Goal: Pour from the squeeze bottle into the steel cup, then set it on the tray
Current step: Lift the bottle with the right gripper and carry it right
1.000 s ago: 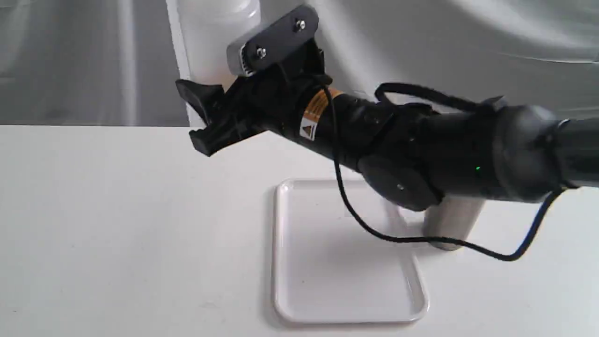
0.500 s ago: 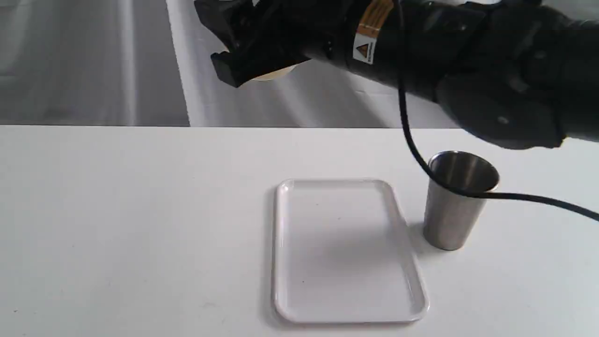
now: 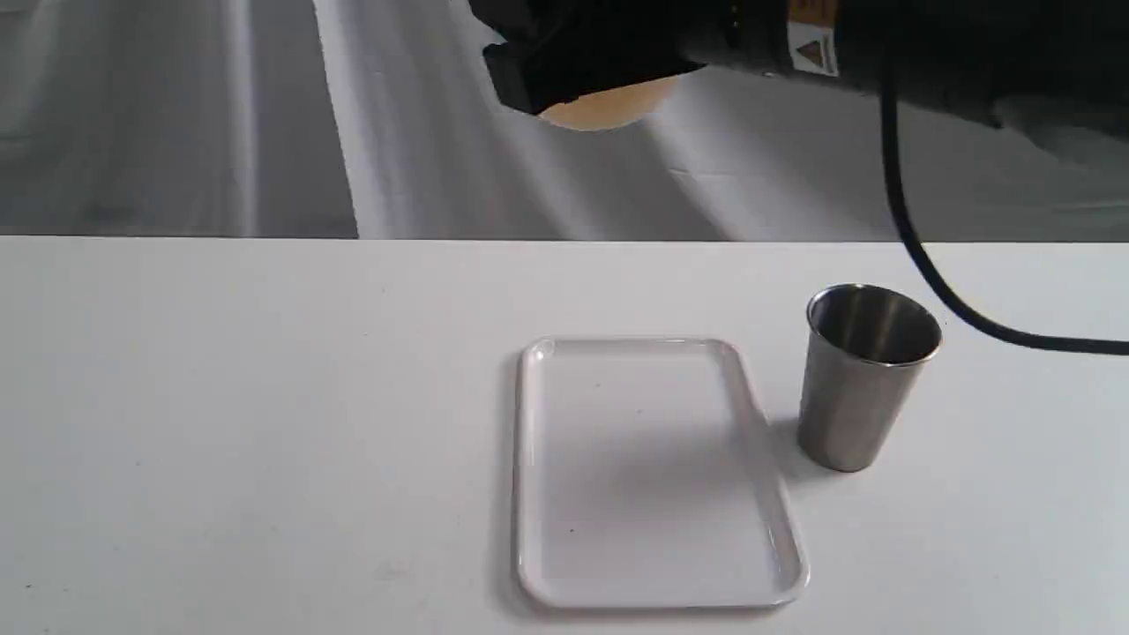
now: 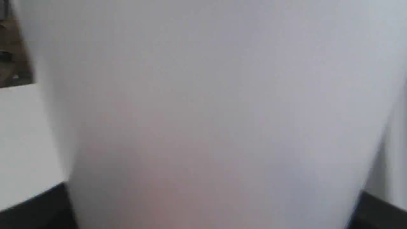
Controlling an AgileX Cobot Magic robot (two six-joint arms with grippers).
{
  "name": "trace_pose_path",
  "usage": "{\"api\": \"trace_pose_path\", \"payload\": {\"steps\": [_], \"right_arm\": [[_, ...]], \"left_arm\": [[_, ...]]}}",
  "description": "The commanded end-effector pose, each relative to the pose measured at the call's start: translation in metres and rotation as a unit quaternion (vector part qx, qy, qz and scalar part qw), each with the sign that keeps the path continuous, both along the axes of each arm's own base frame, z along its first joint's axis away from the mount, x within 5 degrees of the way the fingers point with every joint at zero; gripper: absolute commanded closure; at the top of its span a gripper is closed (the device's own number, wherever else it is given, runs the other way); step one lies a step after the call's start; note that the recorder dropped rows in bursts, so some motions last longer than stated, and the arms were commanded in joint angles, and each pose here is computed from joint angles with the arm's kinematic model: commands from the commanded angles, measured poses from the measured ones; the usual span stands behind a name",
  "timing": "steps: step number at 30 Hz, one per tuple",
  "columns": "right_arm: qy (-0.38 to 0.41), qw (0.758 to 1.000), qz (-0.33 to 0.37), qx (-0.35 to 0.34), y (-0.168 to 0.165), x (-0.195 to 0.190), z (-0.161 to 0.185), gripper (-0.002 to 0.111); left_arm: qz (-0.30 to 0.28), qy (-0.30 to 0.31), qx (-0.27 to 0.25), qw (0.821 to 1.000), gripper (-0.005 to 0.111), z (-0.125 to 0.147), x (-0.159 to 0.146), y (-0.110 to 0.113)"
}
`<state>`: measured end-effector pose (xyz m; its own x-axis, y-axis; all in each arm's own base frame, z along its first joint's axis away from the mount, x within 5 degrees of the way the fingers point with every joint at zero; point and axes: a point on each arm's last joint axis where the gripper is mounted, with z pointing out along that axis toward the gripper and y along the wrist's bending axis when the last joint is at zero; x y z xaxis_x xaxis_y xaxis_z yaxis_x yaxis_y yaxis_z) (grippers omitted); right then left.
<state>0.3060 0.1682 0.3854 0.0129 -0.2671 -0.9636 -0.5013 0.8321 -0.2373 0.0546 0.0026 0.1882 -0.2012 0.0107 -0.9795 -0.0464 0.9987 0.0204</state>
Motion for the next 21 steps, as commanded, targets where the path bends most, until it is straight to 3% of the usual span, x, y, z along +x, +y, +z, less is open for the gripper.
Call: {"api": "trace_pose_path", "payload": {"steps": [1,12,21], "right_arm": [[0.009,0.999,-0.046,-0.002,-0.011,-0.002,0.006,0.108],[-0.006,0.967,-0.254,-0.025,-0.051,0.002,0.01,0.108],[0.004,0.952,-0.307,-0.012,-0.08,0.011,0.004,0.108]], "left_arm": [[-0.004,-0.004,-0.002,1.0,0.107,-0.001,0.0,0.0],[-0.004,-0.004,0.0,1.0,0.107,-0.001,0.0,0.0],[-0.004,-0.004,-0.002,1.0,0.107,-0.001,0.0,0.0]]}}
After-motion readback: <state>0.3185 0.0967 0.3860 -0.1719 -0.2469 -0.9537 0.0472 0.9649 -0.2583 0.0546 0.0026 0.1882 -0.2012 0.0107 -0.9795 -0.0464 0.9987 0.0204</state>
